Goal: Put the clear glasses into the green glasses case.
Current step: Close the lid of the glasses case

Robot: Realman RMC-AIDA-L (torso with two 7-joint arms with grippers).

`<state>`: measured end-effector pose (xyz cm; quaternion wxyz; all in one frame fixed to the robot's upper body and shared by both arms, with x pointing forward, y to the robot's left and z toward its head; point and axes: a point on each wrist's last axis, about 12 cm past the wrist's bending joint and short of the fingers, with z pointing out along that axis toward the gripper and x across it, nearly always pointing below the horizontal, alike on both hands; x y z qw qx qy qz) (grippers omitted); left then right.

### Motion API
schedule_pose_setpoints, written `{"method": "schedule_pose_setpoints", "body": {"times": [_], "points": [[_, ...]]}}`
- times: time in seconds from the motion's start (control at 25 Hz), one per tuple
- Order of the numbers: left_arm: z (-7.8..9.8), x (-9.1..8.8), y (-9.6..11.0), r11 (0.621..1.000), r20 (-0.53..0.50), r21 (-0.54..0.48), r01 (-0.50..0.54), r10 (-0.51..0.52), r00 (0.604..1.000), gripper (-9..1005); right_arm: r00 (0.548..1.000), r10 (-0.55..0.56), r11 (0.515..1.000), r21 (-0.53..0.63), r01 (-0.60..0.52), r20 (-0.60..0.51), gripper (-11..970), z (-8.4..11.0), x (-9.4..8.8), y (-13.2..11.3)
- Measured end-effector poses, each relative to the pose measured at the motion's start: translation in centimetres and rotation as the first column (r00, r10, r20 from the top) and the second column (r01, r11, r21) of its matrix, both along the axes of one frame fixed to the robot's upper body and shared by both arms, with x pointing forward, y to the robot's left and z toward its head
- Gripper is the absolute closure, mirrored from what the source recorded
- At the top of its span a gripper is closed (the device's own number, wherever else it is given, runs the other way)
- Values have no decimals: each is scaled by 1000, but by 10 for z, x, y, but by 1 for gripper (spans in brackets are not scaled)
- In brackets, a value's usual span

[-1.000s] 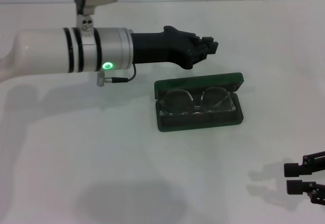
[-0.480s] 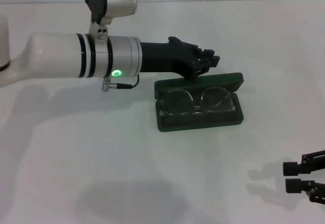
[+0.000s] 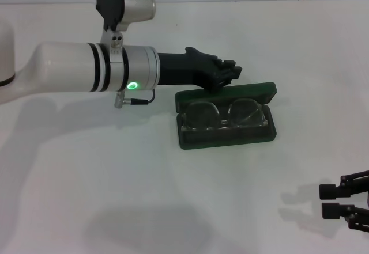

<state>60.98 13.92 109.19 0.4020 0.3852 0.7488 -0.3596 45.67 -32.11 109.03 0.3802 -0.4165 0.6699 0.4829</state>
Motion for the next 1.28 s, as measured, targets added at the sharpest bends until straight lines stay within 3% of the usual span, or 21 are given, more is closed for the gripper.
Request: {"method": "schedule_pose_setpoints", "body": {"times": [1.28], "points": [[-10, -10, -3, 999, -33, 35, 40, -39, 999, 832, 1000, -21, 1000, -8, 21, 3, 666, -4, 1, 0]]}}
